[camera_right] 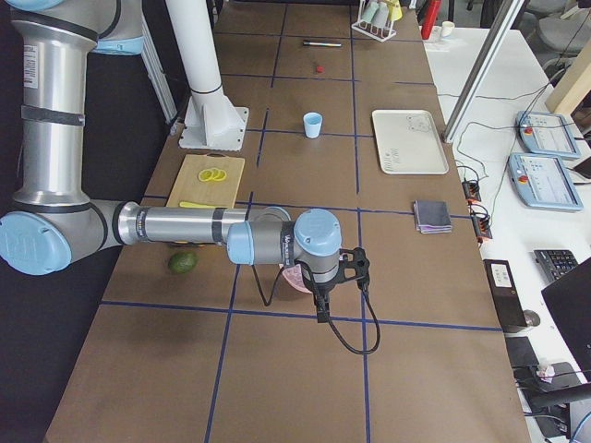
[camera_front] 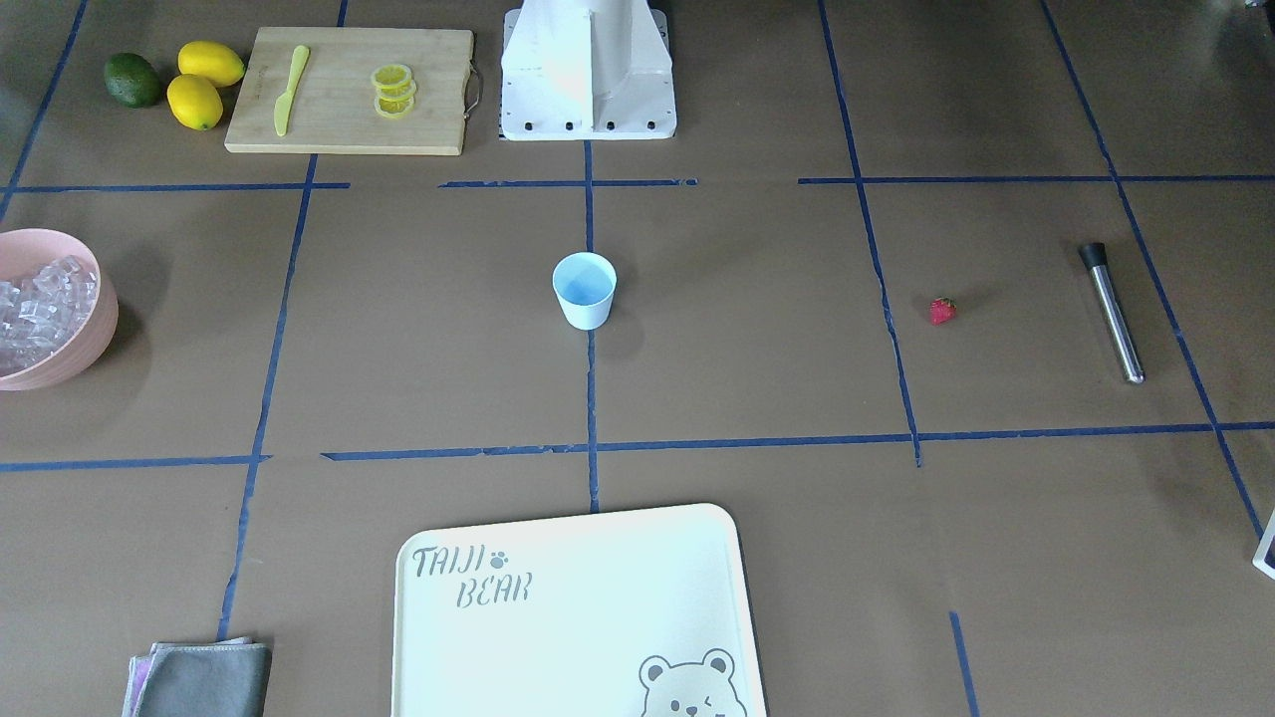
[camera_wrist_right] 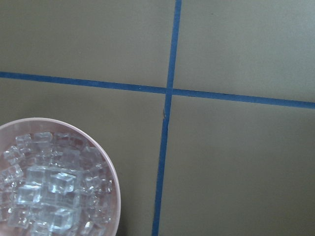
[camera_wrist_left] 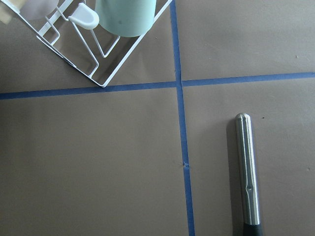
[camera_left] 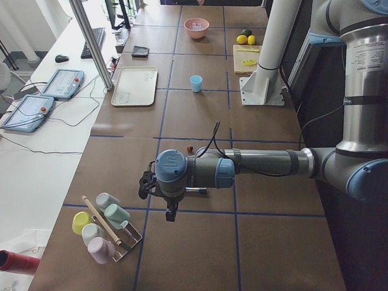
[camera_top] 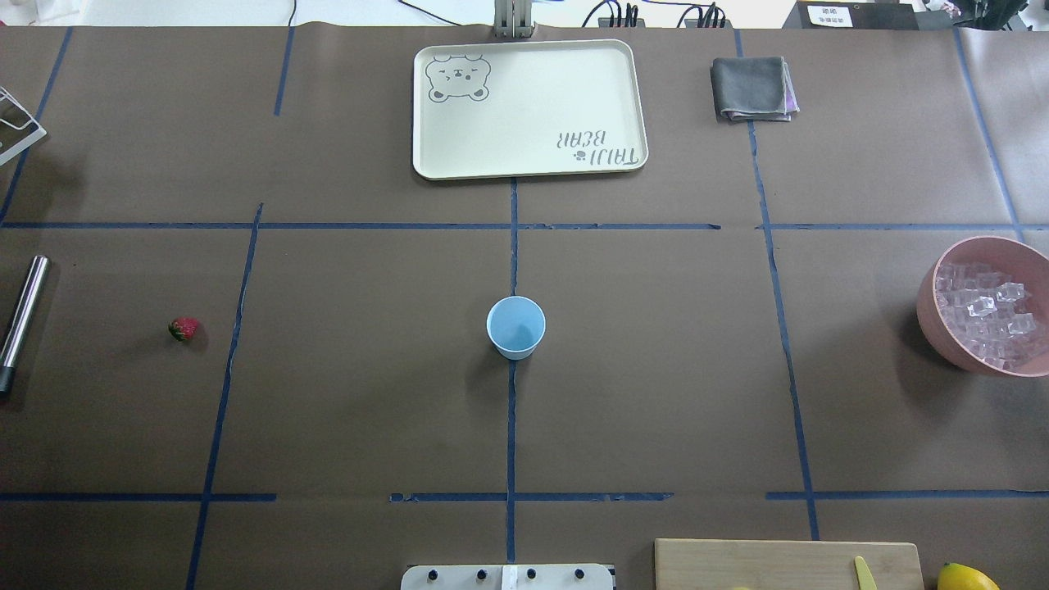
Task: Mash ice and strawberries in cup
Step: 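Lower the right gripper over the pink bowl of ice cubes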
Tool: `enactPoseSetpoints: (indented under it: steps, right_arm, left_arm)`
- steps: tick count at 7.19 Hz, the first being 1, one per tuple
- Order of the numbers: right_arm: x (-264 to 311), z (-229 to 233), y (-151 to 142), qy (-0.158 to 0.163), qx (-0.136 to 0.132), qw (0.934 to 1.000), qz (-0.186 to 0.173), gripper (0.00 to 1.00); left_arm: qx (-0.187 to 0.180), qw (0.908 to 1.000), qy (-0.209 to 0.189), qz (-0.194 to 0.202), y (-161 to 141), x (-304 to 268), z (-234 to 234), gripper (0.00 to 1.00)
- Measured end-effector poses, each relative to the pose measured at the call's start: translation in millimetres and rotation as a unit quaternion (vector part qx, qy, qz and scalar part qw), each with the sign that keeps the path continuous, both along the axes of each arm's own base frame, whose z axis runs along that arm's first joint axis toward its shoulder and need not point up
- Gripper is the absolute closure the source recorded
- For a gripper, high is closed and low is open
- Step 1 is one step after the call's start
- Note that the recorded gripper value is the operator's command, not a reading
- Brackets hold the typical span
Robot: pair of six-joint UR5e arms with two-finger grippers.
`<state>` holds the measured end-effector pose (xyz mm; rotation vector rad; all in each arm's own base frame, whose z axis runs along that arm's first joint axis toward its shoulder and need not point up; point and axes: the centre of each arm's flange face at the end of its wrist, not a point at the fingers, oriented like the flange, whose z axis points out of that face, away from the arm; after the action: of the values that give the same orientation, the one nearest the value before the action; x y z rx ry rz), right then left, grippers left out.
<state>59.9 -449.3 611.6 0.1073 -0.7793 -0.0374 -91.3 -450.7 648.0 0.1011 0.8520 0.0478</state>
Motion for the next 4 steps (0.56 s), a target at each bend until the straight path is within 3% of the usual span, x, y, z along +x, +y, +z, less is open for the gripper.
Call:
enactPoseSetpoints:
  steps: [2,4]
  right_arm:
    - [-34,-33,-3,-0.006,-0.018,0.9997,0.014,0.04]
    - [-64,-46,-1,-0.008,-0.037,0.9992,0.012,0.26]
  left_arm:
    - [0.000,1.0000,0.000,0.000,2,0,0,0.00]
    - [0.001,1.0000,0.000,0.000,4,0,-1,0.00]
